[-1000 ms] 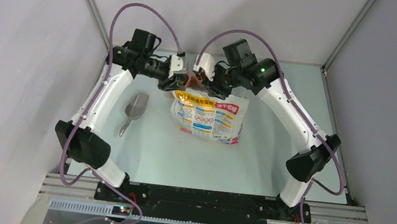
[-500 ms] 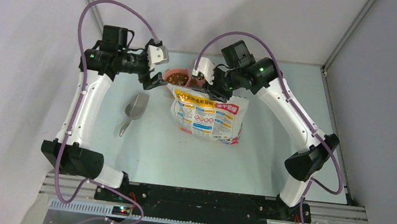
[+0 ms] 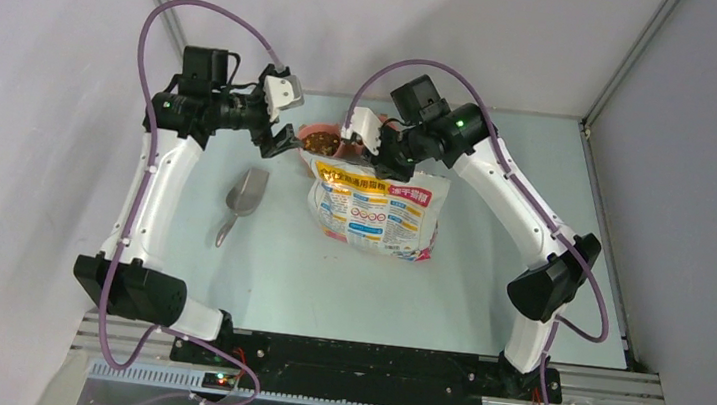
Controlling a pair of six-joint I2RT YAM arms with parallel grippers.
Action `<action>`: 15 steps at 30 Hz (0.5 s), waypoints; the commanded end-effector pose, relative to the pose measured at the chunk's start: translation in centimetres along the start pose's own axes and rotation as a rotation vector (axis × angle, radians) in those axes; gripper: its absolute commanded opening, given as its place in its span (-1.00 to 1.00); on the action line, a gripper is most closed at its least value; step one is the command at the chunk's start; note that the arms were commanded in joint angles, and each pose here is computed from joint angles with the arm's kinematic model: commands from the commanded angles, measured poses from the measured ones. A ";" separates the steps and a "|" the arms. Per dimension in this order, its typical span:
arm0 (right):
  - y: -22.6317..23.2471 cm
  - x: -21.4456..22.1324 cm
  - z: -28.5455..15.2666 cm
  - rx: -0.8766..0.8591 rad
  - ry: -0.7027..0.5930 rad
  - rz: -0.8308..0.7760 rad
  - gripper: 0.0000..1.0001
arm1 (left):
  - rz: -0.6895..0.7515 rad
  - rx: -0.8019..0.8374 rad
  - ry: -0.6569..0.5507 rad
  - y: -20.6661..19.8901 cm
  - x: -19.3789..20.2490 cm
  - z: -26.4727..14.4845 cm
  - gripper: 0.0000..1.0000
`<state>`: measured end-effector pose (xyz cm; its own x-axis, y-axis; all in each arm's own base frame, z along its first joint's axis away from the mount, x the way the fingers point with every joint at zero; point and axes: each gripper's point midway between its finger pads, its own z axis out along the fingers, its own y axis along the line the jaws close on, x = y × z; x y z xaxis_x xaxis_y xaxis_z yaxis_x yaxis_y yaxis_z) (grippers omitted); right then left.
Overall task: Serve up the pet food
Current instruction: Close the pet food bag at the center of the board.
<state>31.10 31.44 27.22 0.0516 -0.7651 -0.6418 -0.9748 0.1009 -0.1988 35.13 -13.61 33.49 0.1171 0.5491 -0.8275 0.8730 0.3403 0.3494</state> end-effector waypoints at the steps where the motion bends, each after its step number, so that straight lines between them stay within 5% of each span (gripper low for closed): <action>1: -0.4 -0.8 -1.1 0.037 -0.016 -0.017 -0.88 | 0.013 -0.012 -0.032 0.1 -0.9 -0.3 0.72; 2: -0.4 -0.9 -1.1 0.041 -0.015 -0.019 -1.00 | 0.010 -0.011 -0.031 0.1 -0.8 -0.2 0.72; 9: -0.9 -1.3 -1.8 0.059 -0.032 -0.019 -1.00 | 0.005 -0.009 -0.028 0.0 -0.5 -0.1 0.73; 13: -0.8 -1.0 -2.4 0.064 -0.024 0.012 -0.39 | 0.003 -0.007 -0.029 0.0 -0.5 -0.1 0.74; 15: -0.4 -0.6 -3.1 0.040 -0.022 0.026 -0.30 | 0.000 -0.004 -0.029 -0.1 -0.4 0.0 0.74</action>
<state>31.30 31.20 27.37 0.0348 -0.7697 -0.6375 -0.9715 0.1235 -0.2021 35.34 -13.65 33.08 0.1117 0.5464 -0.8300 0.8733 0.3445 0.3443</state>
